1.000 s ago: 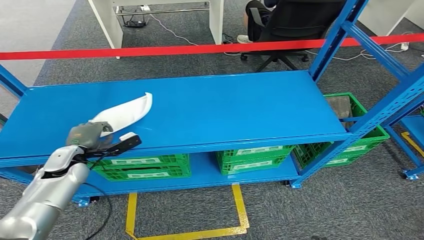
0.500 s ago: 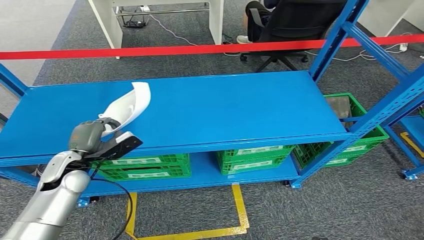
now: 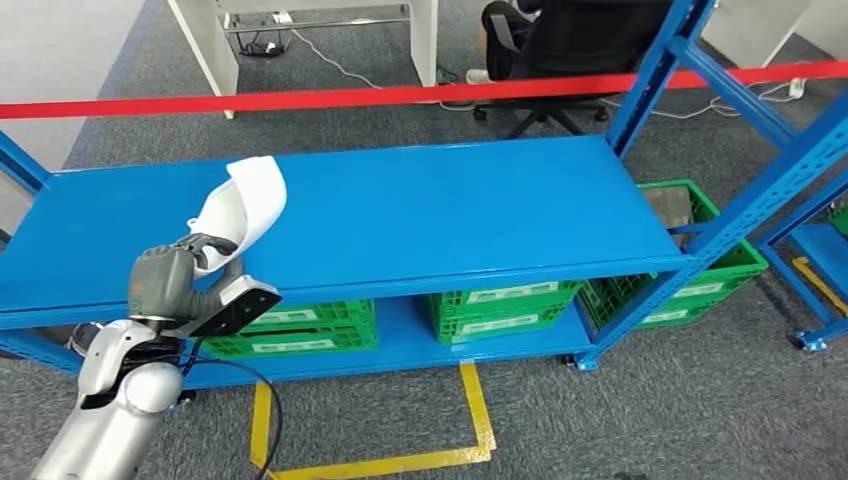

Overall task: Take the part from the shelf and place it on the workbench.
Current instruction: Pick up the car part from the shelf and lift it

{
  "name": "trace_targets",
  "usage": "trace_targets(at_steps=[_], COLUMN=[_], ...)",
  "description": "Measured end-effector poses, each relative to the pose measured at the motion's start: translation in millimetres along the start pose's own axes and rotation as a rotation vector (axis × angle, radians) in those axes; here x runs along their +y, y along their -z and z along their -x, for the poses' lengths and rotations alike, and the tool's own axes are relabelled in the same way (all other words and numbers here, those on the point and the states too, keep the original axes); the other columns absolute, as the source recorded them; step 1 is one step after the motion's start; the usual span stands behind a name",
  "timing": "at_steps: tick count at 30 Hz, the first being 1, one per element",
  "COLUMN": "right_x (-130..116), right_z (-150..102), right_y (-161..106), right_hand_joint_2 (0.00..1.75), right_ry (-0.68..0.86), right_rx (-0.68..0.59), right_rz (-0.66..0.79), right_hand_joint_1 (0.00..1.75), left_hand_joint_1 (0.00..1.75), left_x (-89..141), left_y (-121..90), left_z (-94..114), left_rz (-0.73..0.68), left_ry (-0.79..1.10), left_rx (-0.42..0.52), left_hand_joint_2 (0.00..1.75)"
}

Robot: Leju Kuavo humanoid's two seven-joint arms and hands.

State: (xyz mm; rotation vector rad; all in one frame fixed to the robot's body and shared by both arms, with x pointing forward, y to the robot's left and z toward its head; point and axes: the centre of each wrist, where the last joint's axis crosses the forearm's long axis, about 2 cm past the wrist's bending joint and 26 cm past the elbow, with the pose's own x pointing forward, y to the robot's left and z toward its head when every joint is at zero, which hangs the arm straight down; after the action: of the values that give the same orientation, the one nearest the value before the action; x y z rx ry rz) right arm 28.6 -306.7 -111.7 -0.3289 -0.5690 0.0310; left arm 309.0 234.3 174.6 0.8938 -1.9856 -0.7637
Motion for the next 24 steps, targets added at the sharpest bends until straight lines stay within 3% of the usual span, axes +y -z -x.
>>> trace_targets(at_steps=[24], right_x=[3], right_z=[0], right_y=[0], right_hand_joint_2=[1.75], right_ry=[0.01], right_rx=[0.022], right_rz=[-0.104], right_hand_joint_1=[0.0], left_hand_joint_1=[1.75], left_x=[11], left_y=[-8], left_z=[-24], left_rz=[-0.111], left_ry=[-0.052], left_rx=[-0.075], left_hand_joint_2=[1.75])
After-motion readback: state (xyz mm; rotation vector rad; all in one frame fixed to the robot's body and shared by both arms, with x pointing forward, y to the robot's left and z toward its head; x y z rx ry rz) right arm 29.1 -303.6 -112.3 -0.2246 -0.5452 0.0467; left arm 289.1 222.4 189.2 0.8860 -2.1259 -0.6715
